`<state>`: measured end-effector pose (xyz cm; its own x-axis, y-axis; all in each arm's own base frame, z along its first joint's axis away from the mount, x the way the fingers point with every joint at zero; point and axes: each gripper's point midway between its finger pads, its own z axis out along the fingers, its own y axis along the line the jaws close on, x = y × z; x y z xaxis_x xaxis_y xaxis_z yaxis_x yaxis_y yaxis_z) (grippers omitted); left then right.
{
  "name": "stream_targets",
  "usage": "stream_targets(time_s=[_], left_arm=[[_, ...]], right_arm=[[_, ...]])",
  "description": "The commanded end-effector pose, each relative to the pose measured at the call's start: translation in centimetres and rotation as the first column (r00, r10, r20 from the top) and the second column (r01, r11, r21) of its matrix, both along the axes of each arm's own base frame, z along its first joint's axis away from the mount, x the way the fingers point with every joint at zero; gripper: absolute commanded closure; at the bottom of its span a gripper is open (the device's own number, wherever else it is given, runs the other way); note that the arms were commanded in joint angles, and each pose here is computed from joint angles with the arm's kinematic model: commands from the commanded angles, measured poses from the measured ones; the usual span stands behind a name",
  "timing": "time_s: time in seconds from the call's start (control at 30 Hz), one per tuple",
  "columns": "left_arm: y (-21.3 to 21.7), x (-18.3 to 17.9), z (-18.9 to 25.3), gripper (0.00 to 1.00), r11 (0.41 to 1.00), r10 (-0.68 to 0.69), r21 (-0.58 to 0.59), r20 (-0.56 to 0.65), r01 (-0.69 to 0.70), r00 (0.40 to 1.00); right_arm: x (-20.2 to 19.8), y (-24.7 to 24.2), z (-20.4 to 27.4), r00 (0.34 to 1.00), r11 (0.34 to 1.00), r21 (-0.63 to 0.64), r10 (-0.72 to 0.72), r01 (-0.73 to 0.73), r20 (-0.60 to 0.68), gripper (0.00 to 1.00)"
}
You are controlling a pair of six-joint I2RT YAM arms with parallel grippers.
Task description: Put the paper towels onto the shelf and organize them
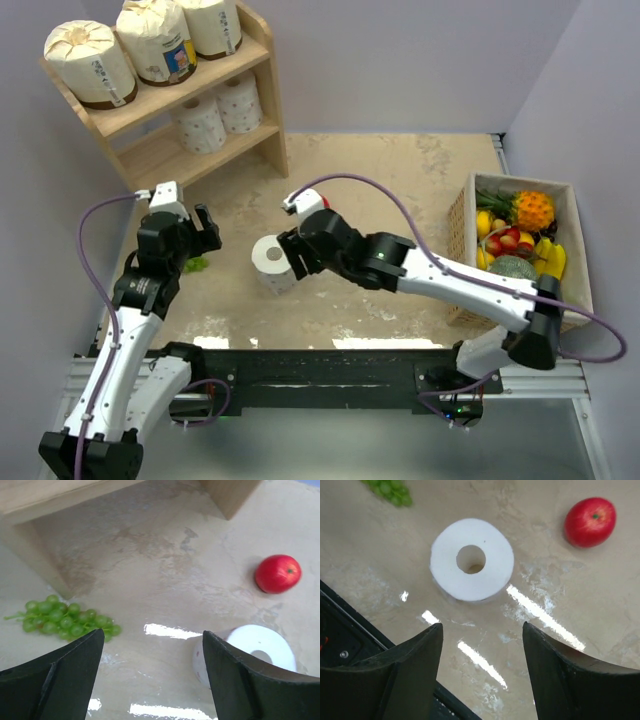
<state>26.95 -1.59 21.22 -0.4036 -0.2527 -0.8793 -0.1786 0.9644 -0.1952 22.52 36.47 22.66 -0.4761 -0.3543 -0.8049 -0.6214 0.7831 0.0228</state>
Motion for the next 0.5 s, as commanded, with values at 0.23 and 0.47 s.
stream_targets(time_s=[0.23, 0.47], left_arm=[[-7.7, 1.6, 2.6, 0.23, 0.941, -0.337, 0.020, -0.033, 0.337, 0.941], [-15.7, 0.5, 1.0, 0.23, 0.866, -0.464, 0.121, -0.160, 0.484, 0.871]], right_arm=[[-1.4, -9.6, 4.6, 0.967, 0.952, 0.251, -0.216, 0.177, 0.138, 0.25], [-2.0, -13.9, 5.0, 0.938, 0.918, 0.302, -0.312, 0.255, 0.155, 0.20]])
